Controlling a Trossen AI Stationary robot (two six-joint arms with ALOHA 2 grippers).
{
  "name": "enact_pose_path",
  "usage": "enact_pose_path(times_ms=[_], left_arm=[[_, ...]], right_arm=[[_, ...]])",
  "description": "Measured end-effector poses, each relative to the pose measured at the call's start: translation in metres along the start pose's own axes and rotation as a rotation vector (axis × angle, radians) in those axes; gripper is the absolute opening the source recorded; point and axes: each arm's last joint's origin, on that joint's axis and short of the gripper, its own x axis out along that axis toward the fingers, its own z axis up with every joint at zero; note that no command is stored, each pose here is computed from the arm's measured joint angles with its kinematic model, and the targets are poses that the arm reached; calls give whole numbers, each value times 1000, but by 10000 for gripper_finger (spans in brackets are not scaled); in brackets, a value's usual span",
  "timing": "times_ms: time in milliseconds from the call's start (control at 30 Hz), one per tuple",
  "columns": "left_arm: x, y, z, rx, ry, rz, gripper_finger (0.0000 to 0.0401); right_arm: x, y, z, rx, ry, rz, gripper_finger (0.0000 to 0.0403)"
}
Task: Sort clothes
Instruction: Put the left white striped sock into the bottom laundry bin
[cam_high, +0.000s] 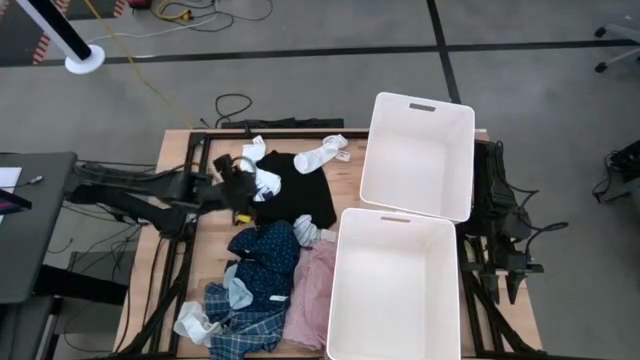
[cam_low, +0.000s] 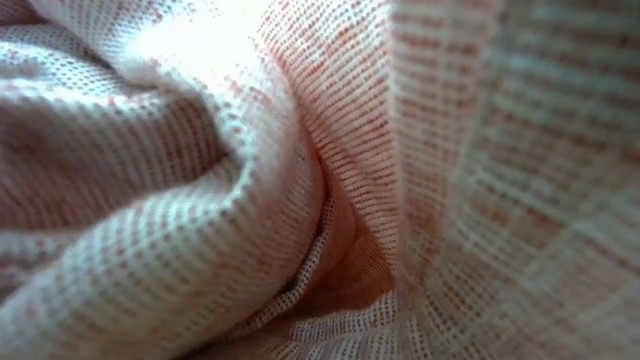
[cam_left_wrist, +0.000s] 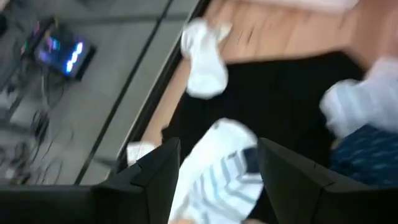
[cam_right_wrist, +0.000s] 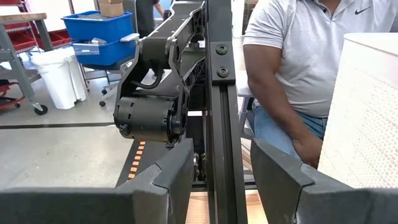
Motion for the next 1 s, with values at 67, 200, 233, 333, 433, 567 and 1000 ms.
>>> enact_pose_path(times_ms=[67,200,233,333,433,567,1000], left_arm=[[14,2,1,-1,56,-37,209],[40,6,1,9,158,-75,209],[45,7,1,11,179,-87,209],[61,10,0,12,236,-136,209],[74,11,-5,13,284,-167,209],[89,11,-19,11,343,-211,209],[105,13,-42,7,284,-303,209]], right_arm=[[0,0,0,0,0,0,177],[0,0,0,0,0,0,177],[0,0,0,0,0,0,177],[0,0,0,0,0,0,177],[0,0,0,0,0,0,177],[0,0,0,0,0,0,177],[0,0,0,0,0,1,177]])
